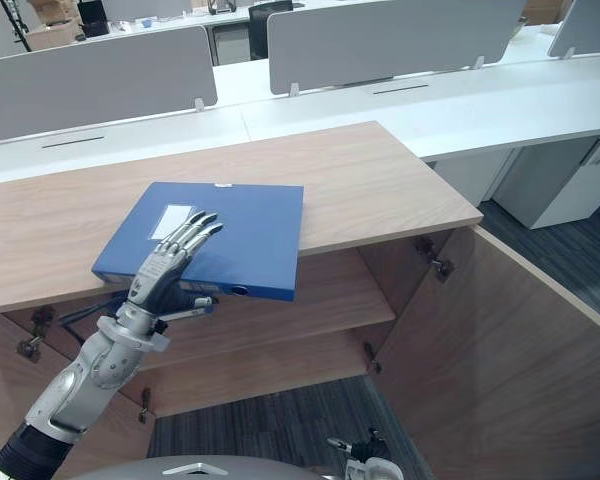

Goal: Walk over to the cabinet, pick up the folder, carry it to the office cabinet, place the folder inside the office cabinet, then close the office cabinet door

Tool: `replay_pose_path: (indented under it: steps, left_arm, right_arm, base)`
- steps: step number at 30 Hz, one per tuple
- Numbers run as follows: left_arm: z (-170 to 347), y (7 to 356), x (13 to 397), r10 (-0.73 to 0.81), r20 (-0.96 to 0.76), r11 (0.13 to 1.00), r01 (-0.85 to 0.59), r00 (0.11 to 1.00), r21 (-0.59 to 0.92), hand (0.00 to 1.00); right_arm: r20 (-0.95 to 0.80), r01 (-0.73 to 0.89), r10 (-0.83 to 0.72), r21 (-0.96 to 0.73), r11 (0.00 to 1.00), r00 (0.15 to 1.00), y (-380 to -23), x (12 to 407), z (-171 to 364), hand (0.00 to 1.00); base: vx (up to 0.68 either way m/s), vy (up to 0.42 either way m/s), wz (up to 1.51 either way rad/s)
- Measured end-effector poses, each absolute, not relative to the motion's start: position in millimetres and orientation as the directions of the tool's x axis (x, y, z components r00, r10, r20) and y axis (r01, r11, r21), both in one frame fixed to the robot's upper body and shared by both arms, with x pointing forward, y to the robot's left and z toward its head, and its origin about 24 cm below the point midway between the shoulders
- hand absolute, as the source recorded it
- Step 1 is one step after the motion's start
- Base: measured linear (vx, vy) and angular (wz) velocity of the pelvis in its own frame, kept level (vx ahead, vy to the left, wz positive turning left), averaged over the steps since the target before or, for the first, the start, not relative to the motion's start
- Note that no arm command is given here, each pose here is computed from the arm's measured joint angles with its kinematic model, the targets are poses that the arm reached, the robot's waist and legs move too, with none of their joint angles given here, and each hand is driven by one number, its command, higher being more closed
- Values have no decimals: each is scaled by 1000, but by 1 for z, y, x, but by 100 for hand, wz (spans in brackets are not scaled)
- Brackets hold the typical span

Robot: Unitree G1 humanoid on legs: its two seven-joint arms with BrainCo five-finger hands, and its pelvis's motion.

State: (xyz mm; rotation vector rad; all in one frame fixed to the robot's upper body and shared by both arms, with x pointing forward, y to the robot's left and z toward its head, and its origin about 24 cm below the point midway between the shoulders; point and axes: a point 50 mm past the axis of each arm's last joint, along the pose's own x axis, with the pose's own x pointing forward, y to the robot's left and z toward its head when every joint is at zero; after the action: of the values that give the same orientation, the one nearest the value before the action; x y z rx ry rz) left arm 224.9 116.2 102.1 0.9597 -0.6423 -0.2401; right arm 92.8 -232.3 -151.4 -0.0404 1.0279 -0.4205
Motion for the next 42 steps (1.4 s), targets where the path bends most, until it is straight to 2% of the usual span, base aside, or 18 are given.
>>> replay_pose_path:
  steps: [9, 17, 22, 23, 32, 42]
  left_arm:
    - [96, 111, 225, -494, 382, 503, -102, 781, 858, 0]
    - [75, 109, 232, -424, 337, 458, -122, 841, 881, 0]
    - [73, 106, 233, -392, 351, 458, -151, 850, 876, 0]
    - [71, 106, 234, -383, 350, 454, -156, 855, 877, 100]
    - [71, 106, 245, -330, 370, 424, -214, 868, 880, 100]
    - [85, 109, 251, -292, 453, 456, -294, 843, 840, 100]
  right_arm:
    - [-827, 319, -356, -228, 920, 435, -232, 91, -152, 0]
    - [-838, 326, -348, -219, 920, 420, -229, 89, -154, 0]
    - [-842, 327, -345, -216, 920, 414, -227, 88, -155, 0]
    - [-844, 327, -345, -216, 920, 412, -227, 86, -155, 0]
    - [-846, 333, -345, -215, 918, 405, -227, 84, -156, 0]
    - [-851, 372, -345, -195, 908, 396, -226, 83, -156, 0]
  base:
    - [-8, -7, 0]
    - [-8, -7, 0]
    - [-9, -12, 0]
    - [0, 0, 0]
    - [-12, -8, -1]
    - [0, 0, 0]
